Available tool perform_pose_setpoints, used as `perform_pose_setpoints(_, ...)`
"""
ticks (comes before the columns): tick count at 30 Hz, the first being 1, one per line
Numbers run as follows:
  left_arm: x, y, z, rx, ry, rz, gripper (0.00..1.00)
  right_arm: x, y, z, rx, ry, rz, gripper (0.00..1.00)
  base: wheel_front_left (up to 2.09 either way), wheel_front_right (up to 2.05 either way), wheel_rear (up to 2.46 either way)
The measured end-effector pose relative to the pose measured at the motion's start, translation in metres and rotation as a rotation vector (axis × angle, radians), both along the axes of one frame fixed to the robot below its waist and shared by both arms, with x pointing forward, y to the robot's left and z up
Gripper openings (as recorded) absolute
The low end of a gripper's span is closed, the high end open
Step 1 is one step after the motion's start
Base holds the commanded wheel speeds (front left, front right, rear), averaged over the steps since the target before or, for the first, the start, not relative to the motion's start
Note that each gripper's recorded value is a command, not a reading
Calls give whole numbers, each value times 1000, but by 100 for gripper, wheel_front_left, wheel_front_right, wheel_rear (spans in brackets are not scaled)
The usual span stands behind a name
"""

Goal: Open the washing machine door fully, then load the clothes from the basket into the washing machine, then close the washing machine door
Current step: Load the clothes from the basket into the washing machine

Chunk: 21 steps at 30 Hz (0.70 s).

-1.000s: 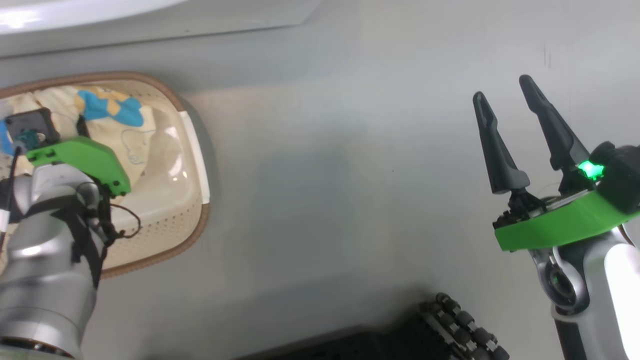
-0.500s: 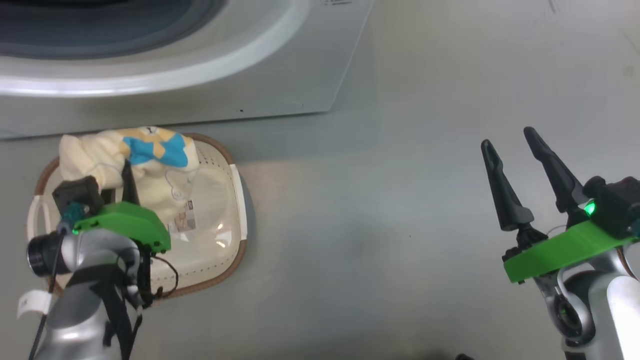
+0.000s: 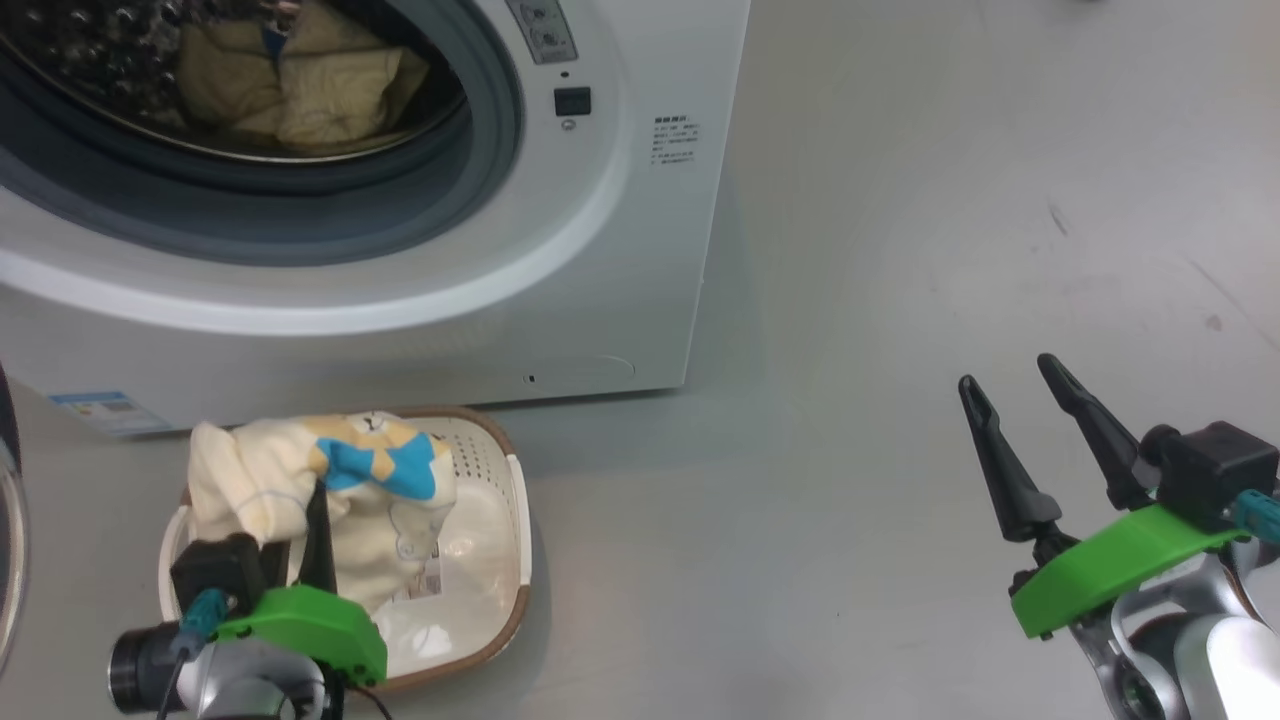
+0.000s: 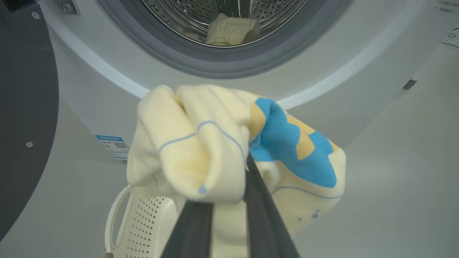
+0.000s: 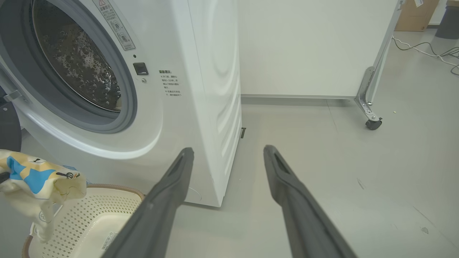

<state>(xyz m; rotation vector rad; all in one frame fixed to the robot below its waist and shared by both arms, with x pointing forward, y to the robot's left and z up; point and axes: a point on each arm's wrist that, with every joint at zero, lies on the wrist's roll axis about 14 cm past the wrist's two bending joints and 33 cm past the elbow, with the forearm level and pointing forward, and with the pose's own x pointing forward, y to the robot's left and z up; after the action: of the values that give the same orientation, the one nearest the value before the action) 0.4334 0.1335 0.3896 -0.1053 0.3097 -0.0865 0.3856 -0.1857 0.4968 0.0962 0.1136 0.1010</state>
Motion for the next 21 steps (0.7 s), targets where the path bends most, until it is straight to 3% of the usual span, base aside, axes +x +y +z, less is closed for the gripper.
perform_pose_setpoints(11,-52,5,44,4,-62,2,0,-32,8,27,-15,-53,34,100,0,0,0)
perform_pose_setpoints(21,-70,17,54,18,-70,22,0,-41,17,31,-11,-60,61,100,0,0,0)
